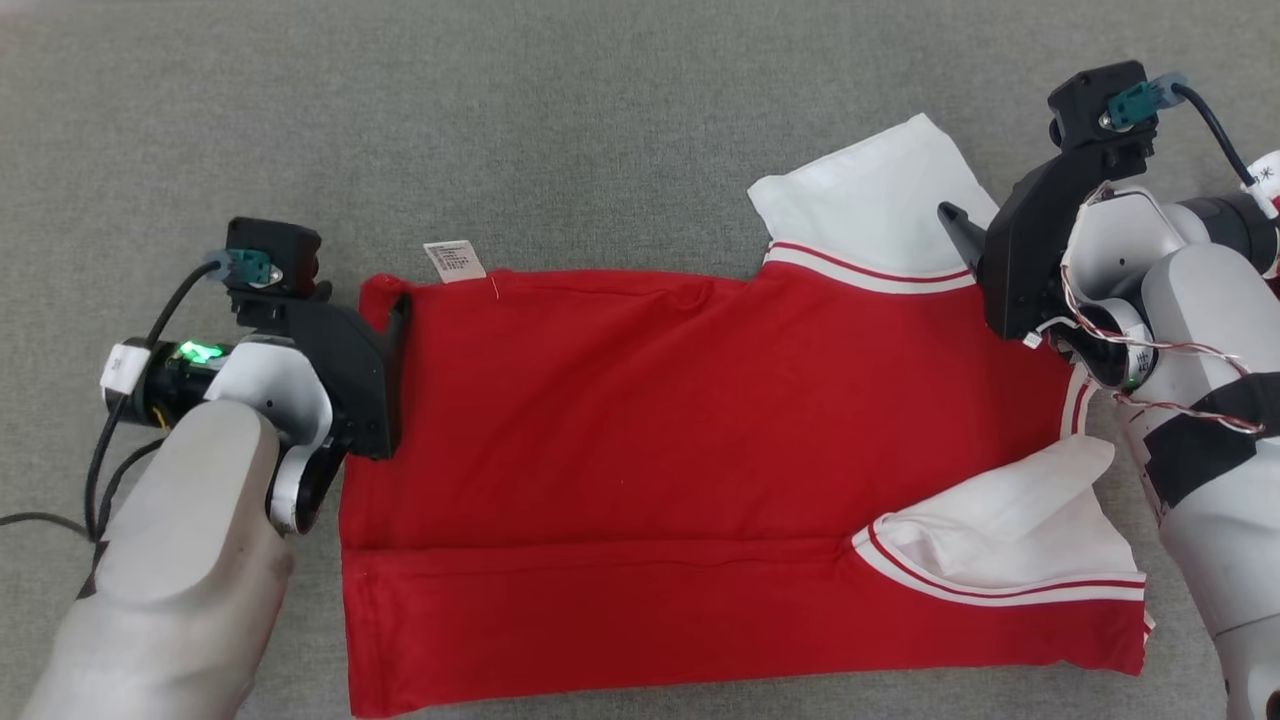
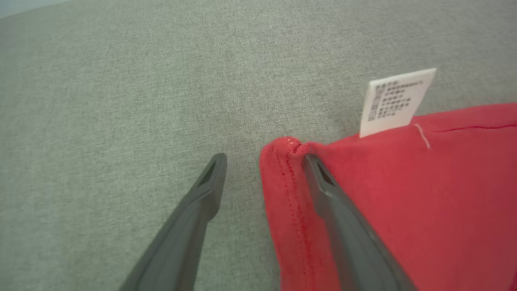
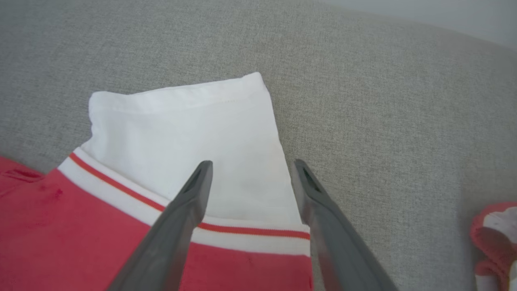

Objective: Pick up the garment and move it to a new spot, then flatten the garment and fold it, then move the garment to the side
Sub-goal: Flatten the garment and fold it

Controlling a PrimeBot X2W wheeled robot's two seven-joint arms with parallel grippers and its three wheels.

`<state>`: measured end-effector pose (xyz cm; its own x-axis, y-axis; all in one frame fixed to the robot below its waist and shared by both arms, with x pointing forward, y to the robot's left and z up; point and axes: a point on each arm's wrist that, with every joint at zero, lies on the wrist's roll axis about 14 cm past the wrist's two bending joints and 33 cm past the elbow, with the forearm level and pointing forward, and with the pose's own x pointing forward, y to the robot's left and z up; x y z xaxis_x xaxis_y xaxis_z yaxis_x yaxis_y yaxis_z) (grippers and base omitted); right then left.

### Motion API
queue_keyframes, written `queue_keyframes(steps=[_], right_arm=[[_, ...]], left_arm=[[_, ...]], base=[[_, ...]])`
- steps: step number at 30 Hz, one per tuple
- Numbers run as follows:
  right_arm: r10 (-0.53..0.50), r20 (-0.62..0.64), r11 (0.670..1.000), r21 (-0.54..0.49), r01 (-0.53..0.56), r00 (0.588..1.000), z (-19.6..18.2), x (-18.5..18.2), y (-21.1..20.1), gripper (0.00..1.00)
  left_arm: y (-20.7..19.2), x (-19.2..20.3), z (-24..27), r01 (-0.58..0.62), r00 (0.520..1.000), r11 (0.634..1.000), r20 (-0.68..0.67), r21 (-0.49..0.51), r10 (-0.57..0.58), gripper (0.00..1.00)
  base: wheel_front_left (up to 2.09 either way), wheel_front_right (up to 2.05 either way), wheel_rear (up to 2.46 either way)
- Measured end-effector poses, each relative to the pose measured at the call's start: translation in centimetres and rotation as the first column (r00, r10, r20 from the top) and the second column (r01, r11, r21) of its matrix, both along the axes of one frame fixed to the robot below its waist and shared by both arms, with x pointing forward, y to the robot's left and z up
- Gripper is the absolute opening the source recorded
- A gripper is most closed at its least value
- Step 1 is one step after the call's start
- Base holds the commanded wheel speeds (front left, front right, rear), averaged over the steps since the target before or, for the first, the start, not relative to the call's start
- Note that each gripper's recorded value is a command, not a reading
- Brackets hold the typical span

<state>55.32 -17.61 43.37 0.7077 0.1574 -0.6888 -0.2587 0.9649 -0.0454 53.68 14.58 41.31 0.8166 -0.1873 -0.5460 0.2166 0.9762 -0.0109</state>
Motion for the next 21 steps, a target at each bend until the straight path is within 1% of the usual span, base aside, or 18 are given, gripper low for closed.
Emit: queue_keyframes(steps=[4, 5, 6, 9, 13, 17, 21], right_arm=[[-0.002, -0.020, 1.000, -0.002, 0.002, 1.000, -1.2, 0.4, -0.2, 1.00], [-0.002, -0.025, 1.000, -0.002, 0.002, 1.000, -1.5, 0.4, -0.2, 1.00], [-0.004, -0.032, 1.000, -0.002, 0.004, 0.999, -1.8, 0.4, -0.3, 1.00], [-0.004, -0.024, 1.000, -0.006, 0.004, 1.000, -2.1, 0.7, -0.5, 1.00], [-0.006, 0.042, 1.000, 0.002, 0.006, 0.999, -1.4, 2.2, -0.6, 1.00], [-0.009, 0.041, 1.000, 0.003, 0.009, 0.999, -2.2, 2.8, -0.6, 1.00], [-0.008, 0.063, 1.000, 0.002, 0.008, 0.998, -2.1, 4.3, -0.2, 1.00]], left_arm=[[-0.3, 0.5, -0.7, 0.018, 1.000, 1.000, -0.005, 0.021, -0.018, 1.00], [-0.3, 0.5, -0.9, 0.024, 1.000, 0.999, -0.003, 0.034, -0.024, 0.85], [-0.3, 0.6, -0.9, 0.025, 1.000, 0.999, 0.001, 0.040, -0.025, 0.00], [-0.5, 0.3, -1.4, 0.027, 1.000, 0.998, -0.007, 0.052, -0.026, 0.00], [-1.0, 0.1, -1.7, 0.025, 1.000, 0.999, 0.003, 0.046, -0.025, 0.00], [-1.0, -0.1, -2.0, 0.018, 1.000, 0.999, 0.009, 0.035, -0.018, 0.00], [-1.0, -0.1, -2.2, 0.011, 1.000, 1.000, 0.016, 0.025, -0.012, 0.00]], base=[[0.00, 0.00, 0.00], [0.00, 0.00, 0.00], [0.00, 0.00, 0.00], [0.00, 0.00, 0.00], [0.00, 0.00, 0.00], [0.00, 0.00, 0.00], [0.00, 0.00, 0.00]])
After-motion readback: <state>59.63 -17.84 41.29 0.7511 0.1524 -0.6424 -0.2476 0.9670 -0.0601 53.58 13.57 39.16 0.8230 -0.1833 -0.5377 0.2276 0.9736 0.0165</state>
